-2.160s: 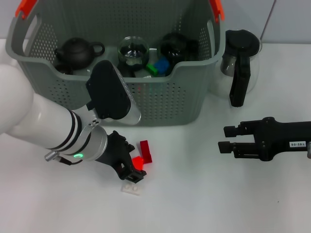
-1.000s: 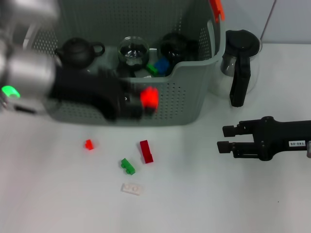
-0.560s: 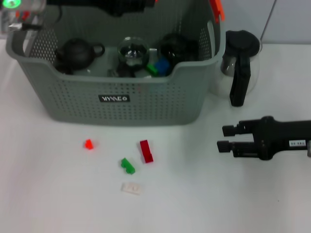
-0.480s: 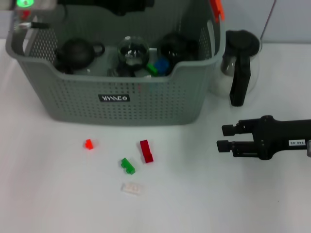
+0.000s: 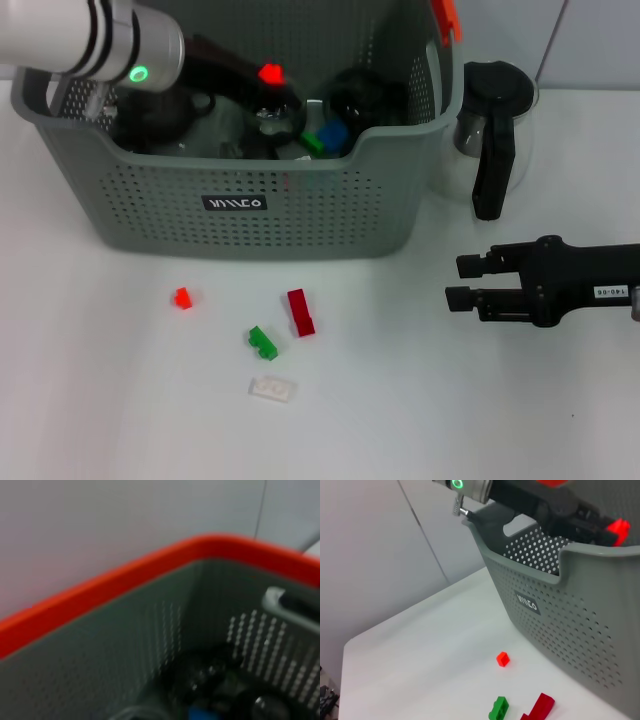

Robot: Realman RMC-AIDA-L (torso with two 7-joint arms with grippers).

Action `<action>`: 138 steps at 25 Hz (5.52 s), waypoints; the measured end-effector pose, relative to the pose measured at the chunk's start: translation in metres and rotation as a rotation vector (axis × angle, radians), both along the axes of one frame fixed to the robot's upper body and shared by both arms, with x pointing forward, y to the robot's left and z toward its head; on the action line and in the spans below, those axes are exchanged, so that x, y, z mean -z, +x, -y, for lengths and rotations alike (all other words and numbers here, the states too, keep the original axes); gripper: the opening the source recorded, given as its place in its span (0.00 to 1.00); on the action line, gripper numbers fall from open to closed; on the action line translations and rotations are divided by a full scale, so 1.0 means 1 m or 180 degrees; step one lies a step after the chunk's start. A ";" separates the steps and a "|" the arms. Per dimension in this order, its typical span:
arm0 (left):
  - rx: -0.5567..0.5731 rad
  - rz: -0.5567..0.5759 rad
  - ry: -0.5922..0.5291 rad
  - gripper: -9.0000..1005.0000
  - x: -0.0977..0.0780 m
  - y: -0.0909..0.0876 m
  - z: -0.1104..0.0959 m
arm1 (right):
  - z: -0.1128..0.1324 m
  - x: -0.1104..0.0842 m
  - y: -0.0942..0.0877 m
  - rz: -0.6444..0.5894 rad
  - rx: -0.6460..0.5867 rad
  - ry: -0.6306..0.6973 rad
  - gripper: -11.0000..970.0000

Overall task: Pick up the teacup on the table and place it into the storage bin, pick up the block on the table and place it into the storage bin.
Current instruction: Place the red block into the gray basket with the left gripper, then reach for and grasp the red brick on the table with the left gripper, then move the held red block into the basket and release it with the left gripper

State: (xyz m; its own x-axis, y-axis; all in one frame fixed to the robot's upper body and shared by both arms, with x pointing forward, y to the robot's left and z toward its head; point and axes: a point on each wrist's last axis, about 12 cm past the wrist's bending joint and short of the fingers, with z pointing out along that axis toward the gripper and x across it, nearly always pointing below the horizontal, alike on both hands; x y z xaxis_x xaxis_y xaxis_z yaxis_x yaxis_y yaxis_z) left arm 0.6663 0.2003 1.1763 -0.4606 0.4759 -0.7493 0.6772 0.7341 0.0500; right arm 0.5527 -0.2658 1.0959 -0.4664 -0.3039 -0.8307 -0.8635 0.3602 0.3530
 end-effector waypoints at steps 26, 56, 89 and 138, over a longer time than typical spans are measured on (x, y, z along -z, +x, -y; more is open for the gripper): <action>0.1290 0.0209 -0.1225 0.82 0.012 -0.154 -0.066 | -0.002 -0.001 0.000 0.0003 -0.0031 0.0012 0.61; 0.1428 -0.0318 0.0911 0.81 0.054 -0.118 0.044 | 0.000 0.002 -0.001 -0.0038 0.0001 -0.0007 0.61; 0.1373 -0.0421 0.1105 0.81 0.078 -0.105 0.056 | 0.001 0.003 -0.002 -0.0042 0.0014 -0.0010 0.61; 0.1381 0.0441 -0.0628 0.69 -0.084 -0.120 -0.026 | 0.003 0.004 -0.005 -0.0064 0.0009 0.0001 0.61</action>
State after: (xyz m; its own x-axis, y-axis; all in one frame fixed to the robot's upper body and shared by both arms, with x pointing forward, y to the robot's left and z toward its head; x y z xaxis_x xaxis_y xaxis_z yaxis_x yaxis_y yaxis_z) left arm 0.5464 0.2268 1.2603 -0.1412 0.4447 -0.8845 0.9193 0.3905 0.0496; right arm 0.5478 -0.2684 1.0916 -0.4839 -0.3023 -0.8213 -0.8552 0.3626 0.3704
